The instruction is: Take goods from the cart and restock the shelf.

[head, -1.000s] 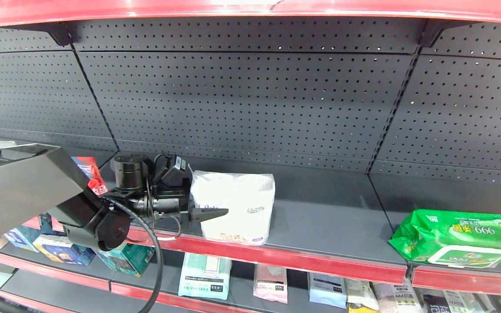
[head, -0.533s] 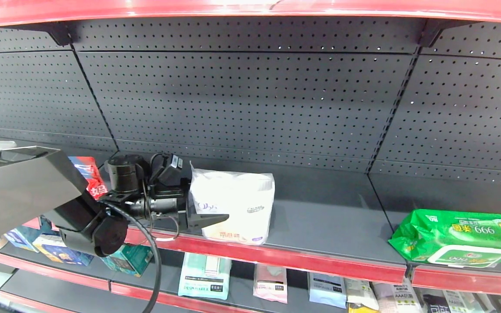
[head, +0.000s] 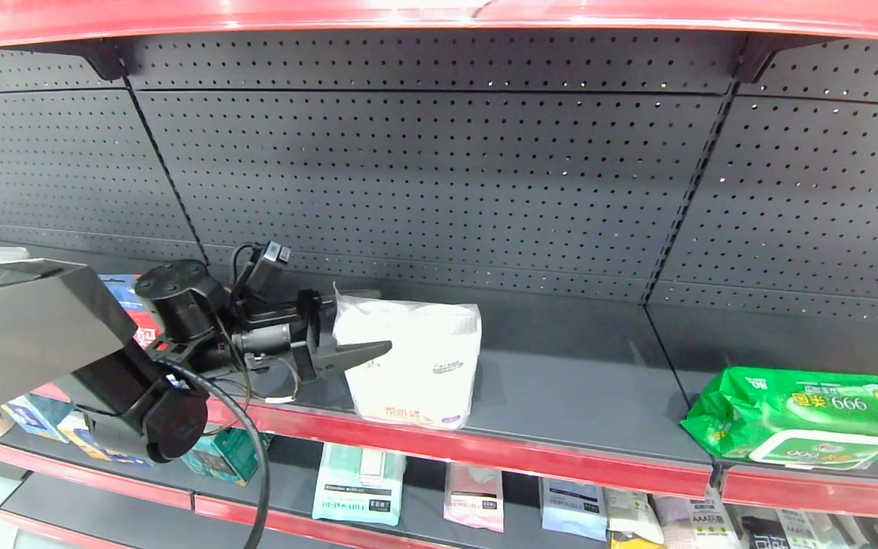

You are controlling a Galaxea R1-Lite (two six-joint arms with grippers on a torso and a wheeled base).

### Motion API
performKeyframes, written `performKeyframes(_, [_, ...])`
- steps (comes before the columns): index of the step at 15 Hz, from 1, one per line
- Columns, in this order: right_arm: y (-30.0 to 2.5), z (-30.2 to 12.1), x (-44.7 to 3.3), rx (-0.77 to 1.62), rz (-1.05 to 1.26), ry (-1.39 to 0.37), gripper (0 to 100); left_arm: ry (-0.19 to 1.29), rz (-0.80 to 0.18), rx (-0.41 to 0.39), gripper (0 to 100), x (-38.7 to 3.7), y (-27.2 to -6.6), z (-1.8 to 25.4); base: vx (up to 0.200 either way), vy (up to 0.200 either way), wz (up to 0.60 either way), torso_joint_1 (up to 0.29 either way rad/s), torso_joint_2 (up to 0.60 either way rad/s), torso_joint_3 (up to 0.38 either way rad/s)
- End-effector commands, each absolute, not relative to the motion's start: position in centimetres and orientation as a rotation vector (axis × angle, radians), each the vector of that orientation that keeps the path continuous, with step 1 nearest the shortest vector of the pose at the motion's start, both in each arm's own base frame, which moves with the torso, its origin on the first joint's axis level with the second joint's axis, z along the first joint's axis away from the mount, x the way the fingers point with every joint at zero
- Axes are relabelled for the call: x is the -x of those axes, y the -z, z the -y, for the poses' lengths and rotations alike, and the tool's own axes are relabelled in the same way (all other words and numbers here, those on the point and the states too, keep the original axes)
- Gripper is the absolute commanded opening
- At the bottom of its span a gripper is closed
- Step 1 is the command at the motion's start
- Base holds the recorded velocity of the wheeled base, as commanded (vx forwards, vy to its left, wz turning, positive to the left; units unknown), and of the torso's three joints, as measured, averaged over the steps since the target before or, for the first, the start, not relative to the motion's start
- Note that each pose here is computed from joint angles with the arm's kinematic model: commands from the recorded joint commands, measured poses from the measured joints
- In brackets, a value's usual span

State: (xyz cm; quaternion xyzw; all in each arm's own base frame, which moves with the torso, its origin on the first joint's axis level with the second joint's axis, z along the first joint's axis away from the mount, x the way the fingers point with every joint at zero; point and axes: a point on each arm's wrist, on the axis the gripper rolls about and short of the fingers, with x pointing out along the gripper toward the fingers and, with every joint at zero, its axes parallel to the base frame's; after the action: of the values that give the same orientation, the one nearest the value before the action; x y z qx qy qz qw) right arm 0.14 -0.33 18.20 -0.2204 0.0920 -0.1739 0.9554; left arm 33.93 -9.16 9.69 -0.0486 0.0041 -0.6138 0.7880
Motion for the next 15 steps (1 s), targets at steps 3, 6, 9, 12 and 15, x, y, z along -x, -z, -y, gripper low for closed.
performKeyframes(3, [-18.1,0.3,-0.2,0.447,-0.189,0.353,0,1.298,0.037,0.099,100,-33.3,-12.1,8.2,0.000,0.000,0.00,0.000,0.00,0.000])
performKeyframes(6, [-18.1,0.3,-0.2,0.447,-0.192,0.352,0,1.211,0.069,0.117,100,-33.0,-13.4,7.9,0.000,0.000,0.00,0.000,0.00,0.000])
performKeyframes(9, [-17.8,0.3,-0.2,0.447,-0.202,0.350,0,1.129,0.114,0.150,100,-32.0,-15.5,7.6,0.000,0.000,0.00,0.000,0.00,0.000])
performKeyframes(12, [-17.5,0.4,-0.2,0.446,-0.208,0.345,0,0.960,0.183,0.172,100,-31.8,-16.9,7.1,0.000,0.000,0.00,0.000,0.00,0.000])
performKeyframes(15, [-17.1,0.3,-0.1,0.444,-0.209,0.343,0,0.790,0.219,0.188,100,-31.7,-18.0,5.5,0.000,0.000,0.00,0.000,0.00,0.000])
